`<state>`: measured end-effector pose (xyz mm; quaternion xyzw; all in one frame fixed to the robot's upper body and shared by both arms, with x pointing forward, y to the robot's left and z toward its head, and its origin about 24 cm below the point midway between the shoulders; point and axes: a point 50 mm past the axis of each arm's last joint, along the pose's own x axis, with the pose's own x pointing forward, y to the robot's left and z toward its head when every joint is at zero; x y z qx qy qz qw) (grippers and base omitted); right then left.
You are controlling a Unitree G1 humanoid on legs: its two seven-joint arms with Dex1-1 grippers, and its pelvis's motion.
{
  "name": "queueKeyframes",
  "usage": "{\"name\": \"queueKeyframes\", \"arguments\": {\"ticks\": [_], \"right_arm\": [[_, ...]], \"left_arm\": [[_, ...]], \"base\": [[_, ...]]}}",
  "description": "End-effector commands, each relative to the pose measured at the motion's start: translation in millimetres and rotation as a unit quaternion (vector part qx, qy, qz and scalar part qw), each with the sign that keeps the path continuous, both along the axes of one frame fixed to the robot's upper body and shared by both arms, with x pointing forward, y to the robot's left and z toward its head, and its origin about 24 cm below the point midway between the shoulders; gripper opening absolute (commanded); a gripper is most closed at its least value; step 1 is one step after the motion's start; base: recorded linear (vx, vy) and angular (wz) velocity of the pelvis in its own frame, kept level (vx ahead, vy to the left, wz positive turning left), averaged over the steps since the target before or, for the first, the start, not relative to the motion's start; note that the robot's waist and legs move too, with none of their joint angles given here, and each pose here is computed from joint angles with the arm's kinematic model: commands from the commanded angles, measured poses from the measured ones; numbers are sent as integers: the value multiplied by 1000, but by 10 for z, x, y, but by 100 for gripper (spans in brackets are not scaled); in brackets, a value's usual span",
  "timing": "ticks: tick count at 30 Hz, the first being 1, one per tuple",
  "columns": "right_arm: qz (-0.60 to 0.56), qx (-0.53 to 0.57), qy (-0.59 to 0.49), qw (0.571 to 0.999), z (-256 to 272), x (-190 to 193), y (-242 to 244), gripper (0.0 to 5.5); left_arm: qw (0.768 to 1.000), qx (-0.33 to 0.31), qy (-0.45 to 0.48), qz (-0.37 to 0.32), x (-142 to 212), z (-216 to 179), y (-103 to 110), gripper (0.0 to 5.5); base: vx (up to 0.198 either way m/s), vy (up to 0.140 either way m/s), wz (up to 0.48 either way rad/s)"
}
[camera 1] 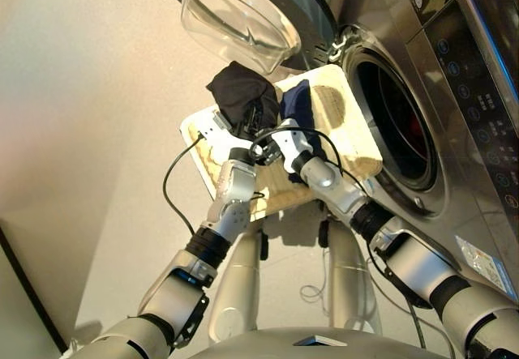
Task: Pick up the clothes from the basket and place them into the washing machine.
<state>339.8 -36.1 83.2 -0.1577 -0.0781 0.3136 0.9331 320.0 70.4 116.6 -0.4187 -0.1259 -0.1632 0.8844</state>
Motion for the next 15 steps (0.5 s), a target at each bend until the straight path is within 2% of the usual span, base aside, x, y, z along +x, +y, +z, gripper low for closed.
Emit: {"name": "queueKeyframes", "arguments": {"ticks": [1,8,12,15], "right_arm": [[59,92,-61,992,393,-100,440,0],[-32,86,-73,993,303,13,100,0],[-98,108,-112,983,429,46,-139,0],[-172,82,-88,978,124,32,-415,0]], "left_arm": [[996,-21,-86,-32,-92,314,-154,550],[998,-12,-65,16,-58,194,44,550],[996,-29,-34,75,-35,97,273,550],[992,-40,-29,118,-74,66,447,550]], "base": [[0,0,0],[0,0,0],[0,0,0],[0,0,0]]}}
